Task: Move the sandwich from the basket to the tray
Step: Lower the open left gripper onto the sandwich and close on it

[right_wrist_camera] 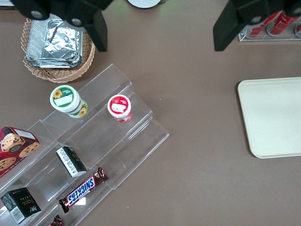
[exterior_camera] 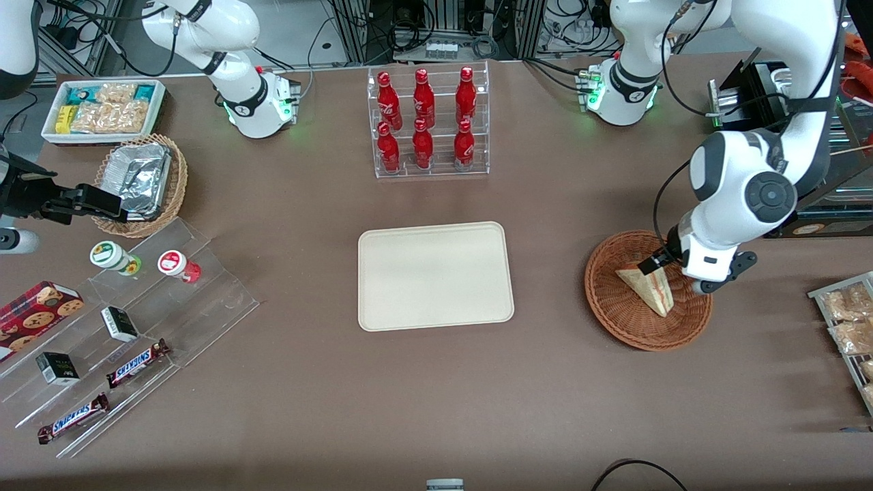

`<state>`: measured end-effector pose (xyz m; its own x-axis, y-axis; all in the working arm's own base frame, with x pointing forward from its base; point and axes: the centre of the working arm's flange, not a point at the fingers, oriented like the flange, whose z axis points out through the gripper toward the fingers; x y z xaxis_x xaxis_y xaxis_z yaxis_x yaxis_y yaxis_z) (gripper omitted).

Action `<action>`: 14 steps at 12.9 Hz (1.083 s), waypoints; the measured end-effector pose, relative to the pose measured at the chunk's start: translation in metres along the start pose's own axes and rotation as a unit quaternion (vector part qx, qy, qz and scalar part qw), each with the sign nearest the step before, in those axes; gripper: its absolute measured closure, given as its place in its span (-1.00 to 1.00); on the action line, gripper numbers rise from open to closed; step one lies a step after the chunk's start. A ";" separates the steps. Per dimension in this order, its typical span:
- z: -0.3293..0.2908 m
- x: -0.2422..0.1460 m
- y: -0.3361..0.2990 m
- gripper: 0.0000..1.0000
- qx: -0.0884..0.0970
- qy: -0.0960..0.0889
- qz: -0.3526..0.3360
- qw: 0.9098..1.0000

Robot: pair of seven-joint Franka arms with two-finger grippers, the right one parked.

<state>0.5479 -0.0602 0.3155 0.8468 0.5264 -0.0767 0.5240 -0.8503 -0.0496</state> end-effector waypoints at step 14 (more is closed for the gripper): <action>0.037 0.011 0.006 -1.00 -0.018 0.021 -0.007 1.000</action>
<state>0.5570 -0.0592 0.2774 0.8424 0.5378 -0.0344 0.5376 -0.8431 -0.0144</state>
